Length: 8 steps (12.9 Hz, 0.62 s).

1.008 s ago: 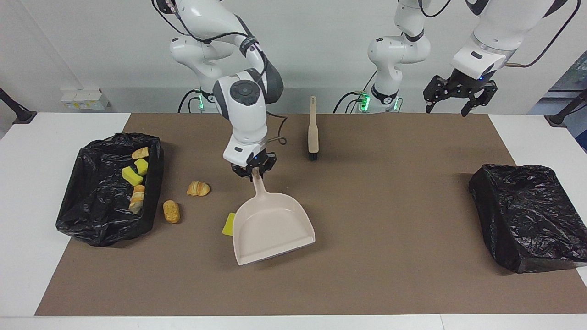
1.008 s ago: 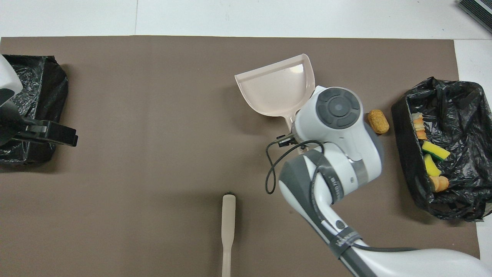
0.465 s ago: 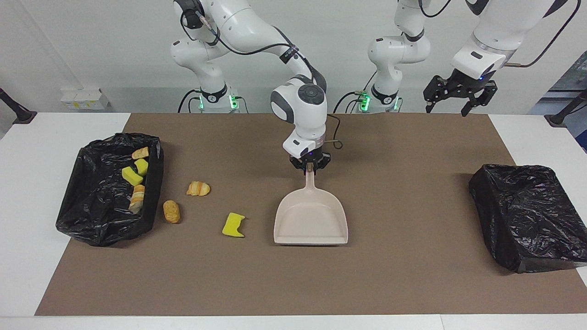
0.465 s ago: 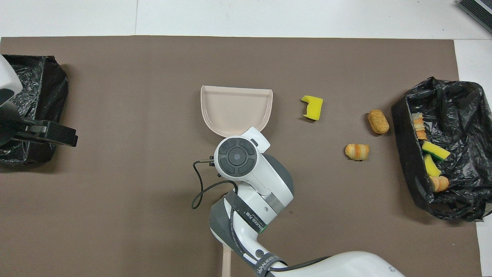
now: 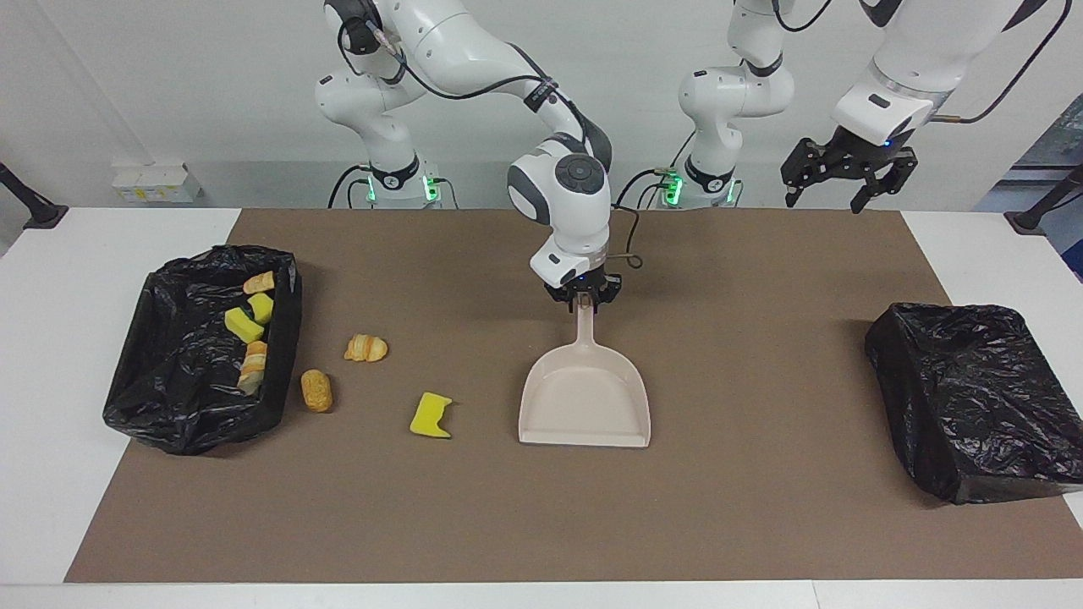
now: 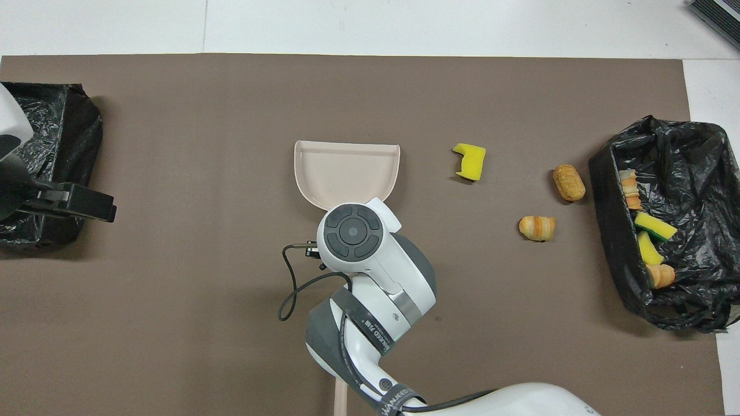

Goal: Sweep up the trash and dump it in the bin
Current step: 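Lower the dustpan onto the table and release it with the right gripper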

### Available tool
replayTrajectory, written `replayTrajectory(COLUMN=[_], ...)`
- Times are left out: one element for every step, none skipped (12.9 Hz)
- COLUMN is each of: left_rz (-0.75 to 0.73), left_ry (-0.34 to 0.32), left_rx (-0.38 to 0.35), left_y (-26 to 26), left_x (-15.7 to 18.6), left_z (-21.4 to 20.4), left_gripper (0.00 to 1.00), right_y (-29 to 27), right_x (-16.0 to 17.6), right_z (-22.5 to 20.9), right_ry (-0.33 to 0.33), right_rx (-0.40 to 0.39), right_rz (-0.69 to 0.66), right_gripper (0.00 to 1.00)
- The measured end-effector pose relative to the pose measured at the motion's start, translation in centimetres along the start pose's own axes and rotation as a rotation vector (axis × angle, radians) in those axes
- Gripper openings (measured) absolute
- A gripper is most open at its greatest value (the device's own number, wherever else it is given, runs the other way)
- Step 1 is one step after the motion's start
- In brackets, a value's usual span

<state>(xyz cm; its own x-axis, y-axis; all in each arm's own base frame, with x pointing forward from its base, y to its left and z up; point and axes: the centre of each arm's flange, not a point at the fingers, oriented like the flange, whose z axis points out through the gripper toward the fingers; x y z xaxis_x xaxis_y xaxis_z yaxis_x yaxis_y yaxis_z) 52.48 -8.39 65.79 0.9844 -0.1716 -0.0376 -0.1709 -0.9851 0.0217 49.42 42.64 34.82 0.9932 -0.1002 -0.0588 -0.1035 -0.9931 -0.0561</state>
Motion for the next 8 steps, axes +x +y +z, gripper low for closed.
replayTrajectory(left_rz=[0.000, 0.000, 0.001, 0.004, 0.007, 0.015, 0.031, 0.061], left_ry=[0.000, 0.005, 0.014, 0.030, 0.045, 0.052, 0.056, 0.062], left_rx=[0.000, 0.000, 0.000, 0.001, 0.001, 0.001, 0.000, -0.001], left_y=[0.0, 0.0, 0.1, 0.2, 0.4, 0.8, 1.6, 3.3], left_x=[0.0, 0.0, 0.1, 0.4, 0.7, 1.1, 1.6, 2.2], left_z=[0.0, -0.1, -0.1, -0.1, 0.0, 0.6, 1.7, 3.3], left_gripper=[1.00, 1.00, 1.00, 1.00, 1.00, 1.00, 1.00, 1.00], right_y=[-0.1, -0.4, -0.8, -1.1, -1.2, -1.4, -1.4, -1.2], right_x=[-0.8, -2.2, -3.8, -5.6, -7.4, -9.5, -11.5, -13.7], right_z=[-0.4, -0.8, -0.9, -1.0, -0.9, -0.8, -0.5, 0.0], right_ry=[-0.018, -0.032, -0.039, -0.043, -0.048, -0.056, -0.063, -0.068], right_rx=[-0.021, -0.039, -0.053, -0.064, -0.074, -0.085, -0.098, -0.107], right_rz=[-0.010, -0.029, -0.053, -0.076, -0.098, -0.123, -0.148, -0.168], right_gripper=[0.55, 0.63, 0.72, 0.87, 0.96, 1.00, 1.00, 1.00])
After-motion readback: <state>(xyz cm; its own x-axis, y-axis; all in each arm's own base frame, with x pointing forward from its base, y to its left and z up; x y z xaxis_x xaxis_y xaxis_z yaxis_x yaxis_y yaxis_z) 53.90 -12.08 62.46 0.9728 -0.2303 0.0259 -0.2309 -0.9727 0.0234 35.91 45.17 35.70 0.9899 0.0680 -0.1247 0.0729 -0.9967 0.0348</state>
